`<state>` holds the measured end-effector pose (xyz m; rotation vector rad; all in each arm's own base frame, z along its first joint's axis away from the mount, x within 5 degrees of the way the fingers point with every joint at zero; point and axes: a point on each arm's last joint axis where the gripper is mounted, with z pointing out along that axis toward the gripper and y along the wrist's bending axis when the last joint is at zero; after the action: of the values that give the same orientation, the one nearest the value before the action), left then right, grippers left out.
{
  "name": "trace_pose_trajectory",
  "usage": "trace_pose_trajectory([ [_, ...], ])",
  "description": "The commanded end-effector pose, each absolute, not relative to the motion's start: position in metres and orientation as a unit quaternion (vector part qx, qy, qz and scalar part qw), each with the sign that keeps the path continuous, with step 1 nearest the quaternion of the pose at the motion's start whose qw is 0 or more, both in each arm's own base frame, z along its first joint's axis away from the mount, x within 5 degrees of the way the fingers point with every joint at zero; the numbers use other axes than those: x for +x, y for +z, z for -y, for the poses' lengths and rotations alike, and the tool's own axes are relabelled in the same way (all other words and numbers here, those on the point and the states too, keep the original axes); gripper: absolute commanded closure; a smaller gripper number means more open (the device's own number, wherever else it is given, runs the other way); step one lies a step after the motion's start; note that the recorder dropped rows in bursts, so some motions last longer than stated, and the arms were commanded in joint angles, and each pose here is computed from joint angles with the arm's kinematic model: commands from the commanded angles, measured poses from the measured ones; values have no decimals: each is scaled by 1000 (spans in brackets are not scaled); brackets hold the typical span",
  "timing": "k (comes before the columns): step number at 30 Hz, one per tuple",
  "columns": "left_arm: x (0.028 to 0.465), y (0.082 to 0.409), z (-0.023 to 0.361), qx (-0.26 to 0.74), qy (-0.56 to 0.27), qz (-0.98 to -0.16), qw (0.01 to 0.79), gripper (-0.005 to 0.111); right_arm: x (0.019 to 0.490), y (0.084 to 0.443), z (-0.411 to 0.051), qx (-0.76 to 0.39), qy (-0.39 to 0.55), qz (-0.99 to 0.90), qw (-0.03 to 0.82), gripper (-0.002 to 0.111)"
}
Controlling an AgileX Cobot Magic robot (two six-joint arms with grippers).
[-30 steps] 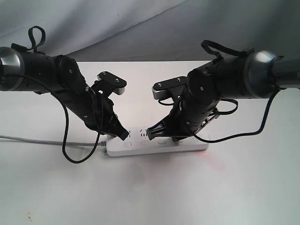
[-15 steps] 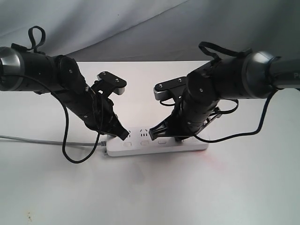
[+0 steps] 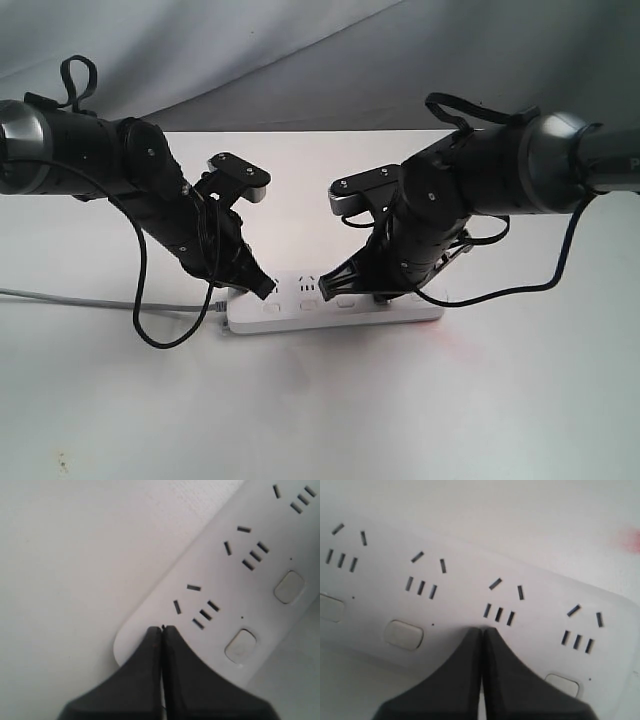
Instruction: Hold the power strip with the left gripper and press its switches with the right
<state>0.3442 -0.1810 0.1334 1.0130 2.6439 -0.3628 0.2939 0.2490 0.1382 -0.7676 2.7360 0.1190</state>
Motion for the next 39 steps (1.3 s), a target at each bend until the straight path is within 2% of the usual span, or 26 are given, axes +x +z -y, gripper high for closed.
trace_pose_trajectory([
  [1, 343, 131, 183, 350, -126, -918, 138, 107, 297, 158, -254, -256, 56, -952, 159, 108],
  [9, 343, 131, 183, 350, -126, -918, 138, 107, 285, 155, -278, -286, 69, -941, 166, 108],
  [23, 343, 131, 183, 350, -126, -918, 138, 107, 286, 119, -280, -279, 57, -950, 127, 108],
  [32, 343, 131, 183, 350, -126, -918, 138, 107, 281, 117, -275, -278, 43, -954, 102, 108],
  [39, 343, 131, 183, 350, -126, -918, 138, 107, 274, 131, -283, -290, 51, -949, 116, 108],
])
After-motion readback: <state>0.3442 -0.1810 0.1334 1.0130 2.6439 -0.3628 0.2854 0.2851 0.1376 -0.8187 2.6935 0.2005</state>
